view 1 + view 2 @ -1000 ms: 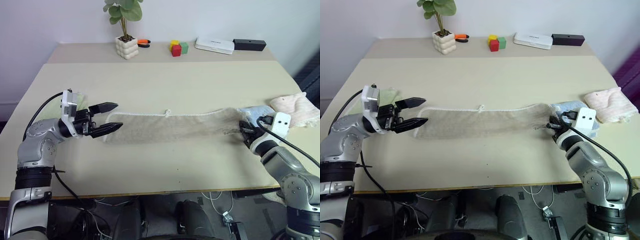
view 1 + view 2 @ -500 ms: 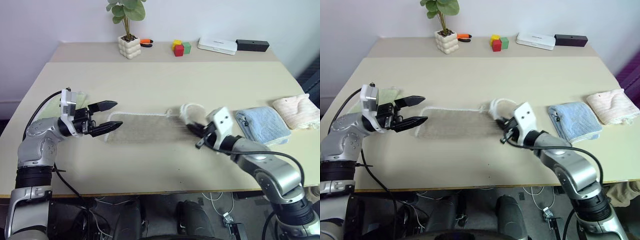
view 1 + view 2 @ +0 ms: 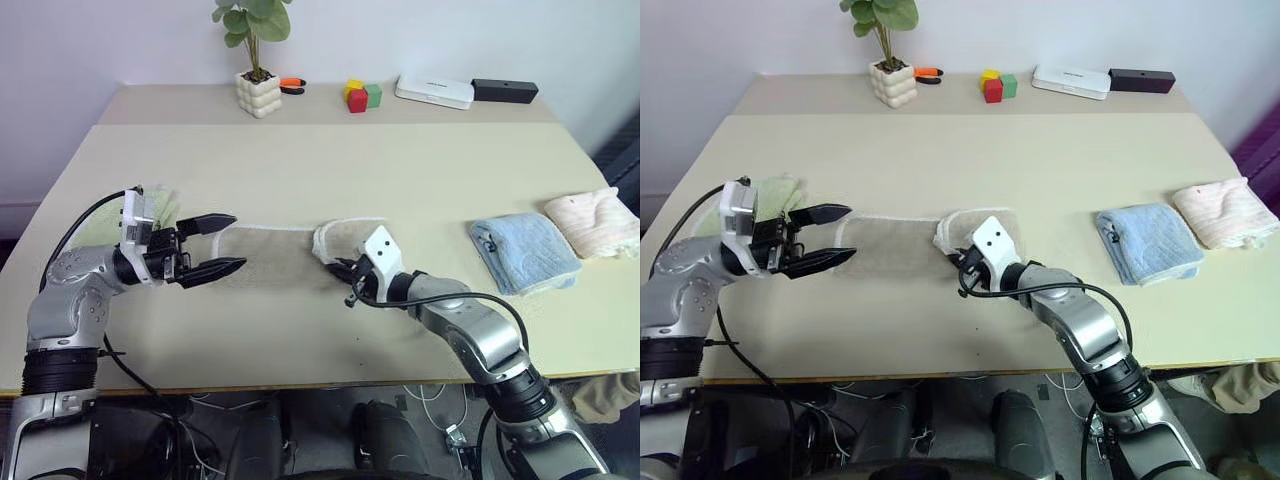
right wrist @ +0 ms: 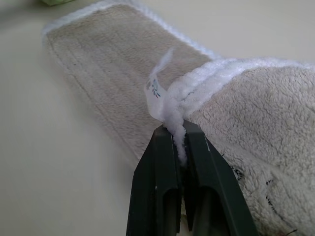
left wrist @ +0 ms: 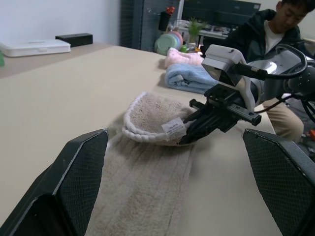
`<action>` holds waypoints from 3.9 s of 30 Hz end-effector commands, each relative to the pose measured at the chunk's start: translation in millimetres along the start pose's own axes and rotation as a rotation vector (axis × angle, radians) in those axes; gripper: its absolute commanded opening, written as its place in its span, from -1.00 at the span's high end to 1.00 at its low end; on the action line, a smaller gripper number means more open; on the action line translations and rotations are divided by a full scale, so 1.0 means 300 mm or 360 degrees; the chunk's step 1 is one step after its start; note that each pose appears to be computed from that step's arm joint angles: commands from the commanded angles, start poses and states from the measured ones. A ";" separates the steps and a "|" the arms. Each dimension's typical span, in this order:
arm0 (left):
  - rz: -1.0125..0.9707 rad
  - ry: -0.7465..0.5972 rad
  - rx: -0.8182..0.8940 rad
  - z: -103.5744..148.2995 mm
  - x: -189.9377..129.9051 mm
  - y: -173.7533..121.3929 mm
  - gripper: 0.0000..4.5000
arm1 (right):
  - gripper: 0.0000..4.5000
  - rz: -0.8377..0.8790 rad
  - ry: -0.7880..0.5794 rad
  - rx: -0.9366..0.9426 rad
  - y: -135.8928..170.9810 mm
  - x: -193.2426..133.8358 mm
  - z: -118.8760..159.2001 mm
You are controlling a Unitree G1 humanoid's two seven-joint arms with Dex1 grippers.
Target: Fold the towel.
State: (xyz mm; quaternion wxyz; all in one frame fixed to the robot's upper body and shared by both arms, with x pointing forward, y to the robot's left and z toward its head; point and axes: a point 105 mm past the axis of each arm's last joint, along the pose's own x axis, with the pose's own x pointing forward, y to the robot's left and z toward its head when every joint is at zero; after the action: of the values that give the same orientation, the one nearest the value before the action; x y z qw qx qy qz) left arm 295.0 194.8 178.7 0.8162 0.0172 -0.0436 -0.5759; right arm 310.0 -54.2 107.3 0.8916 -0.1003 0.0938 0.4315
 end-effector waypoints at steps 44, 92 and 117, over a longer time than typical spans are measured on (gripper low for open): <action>0.0023 -0.0089 -0.0034 0.015 0.027 -0.036 -1.00 | 0.99 -0.0336 -0.0164 -0.0034 -0.130 0.088 -0.120; 0.1616 -0.0591 -0.1969 -0.272 -0.078 -0.098 -1.00 | -0.97 0.0403 -0.0283 -0.0325 -0.117 -0.290 0.238; 0.0798 -0.0261 -0.0982 -0.043 0.185 -0.037 0.99 | -1.00 0.0133 -0.0447 -0.0254 -0.222 -0.485 0.251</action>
State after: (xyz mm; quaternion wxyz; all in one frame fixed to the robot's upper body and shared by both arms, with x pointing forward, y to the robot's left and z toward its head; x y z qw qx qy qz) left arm 308.5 157.4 164.0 0.8961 -0.3267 0.0691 -0.2924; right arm 284.4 -181.7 211.9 0.8682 -0.0966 -0.0363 0.4853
